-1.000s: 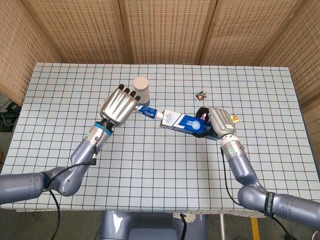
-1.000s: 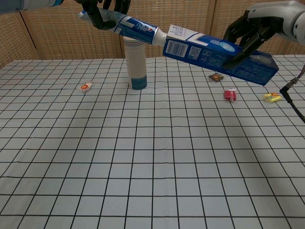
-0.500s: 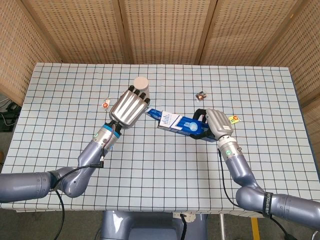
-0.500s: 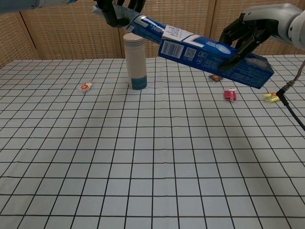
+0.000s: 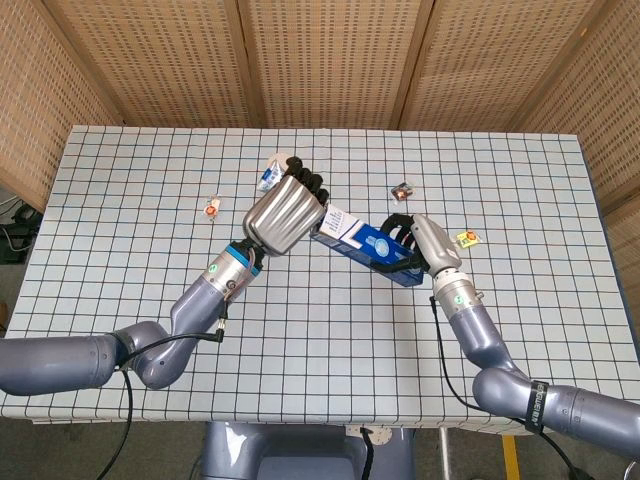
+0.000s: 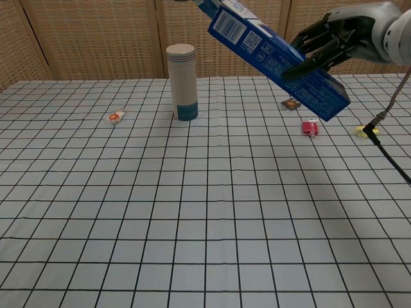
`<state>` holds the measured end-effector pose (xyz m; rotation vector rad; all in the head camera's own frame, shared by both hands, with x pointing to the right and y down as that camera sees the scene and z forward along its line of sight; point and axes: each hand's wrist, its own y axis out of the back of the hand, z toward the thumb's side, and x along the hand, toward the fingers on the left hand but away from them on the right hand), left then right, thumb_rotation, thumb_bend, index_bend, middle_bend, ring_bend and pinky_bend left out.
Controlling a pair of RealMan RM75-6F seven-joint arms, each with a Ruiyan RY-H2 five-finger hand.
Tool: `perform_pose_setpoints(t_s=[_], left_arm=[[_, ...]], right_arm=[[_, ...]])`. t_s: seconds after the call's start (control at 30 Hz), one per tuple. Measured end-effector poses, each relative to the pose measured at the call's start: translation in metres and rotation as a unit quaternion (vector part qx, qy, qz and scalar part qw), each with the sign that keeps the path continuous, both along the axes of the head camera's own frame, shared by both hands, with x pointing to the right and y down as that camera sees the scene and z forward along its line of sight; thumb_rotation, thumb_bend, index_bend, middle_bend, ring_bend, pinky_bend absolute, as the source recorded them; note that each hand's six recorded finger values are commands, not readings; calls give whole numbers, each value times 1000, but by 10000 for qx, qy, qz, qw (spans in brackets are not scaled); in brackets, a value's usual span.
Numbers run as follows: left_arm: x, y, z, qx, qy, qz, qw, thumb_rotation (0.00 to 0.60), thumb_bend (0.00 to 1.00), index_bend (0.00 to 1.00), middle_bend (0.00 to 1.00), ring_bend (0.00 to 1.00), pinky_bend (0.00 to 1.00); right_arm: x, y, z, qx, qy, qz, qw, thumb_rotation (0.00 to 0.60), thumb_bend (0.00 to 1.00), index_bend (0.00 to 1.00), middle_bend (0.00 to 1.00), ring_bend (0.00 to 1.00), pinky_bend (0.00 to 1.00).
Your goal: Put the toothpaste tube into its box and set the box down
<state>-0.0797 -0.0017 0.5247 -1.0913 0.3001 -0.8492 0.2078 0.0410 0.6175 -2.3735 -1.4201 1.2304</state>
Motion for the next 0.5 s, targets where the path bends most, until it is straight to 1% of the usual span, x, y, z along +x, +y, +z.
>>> perform_pose_setpoints(t_s=[0.07, 0.27, 0.37, 0.4, 0.47, 0.5], left_arm=[[7, -2, -7, 180, -11, 123, 9998, 600, 431, 568, 321, 335, 262], [19, -1, -17, 400, 45, 326, 9987, 600, 375, 487, 254, 270, 210], [27, -1, -24, 553, 88, 447, 9974, 600, 366, 452, 226, 245, 190], [29, -1, -27, 590, 115, 470, 9971, 600, 356, 427, 209, 229, 179], [33, -1, -34, 669, 189, 507, 9963, 600, 320, 332, 151, 174, 141], [34, -2, -38, 709, 228, 515, 9959, 600, 307, 305, 135, 160, 131]], right_arm=[[1, -1, 0, -64, -178, 118, 9998, 600, 220, 727, 532, 576, 647], [5, -5, -4, -186, -759, 499, 9957, 600, 222, 741, 545, 590, 647], [7, -9, -8, -197, -1106, 730, 9910, 600, 225, 749, 550, 595, 647], [8, -10, -9, -194, -1255, 821, 9885, 600, 225, 750, 550, 596, 647], [9, -12, -11, -175, -1474, 943, 9844, 600, 225, 753, 553, 598, 647], [11, -13, -12, -155, -1609, 1014, 9816, 600, 225, 753, 554, 599, 647]])
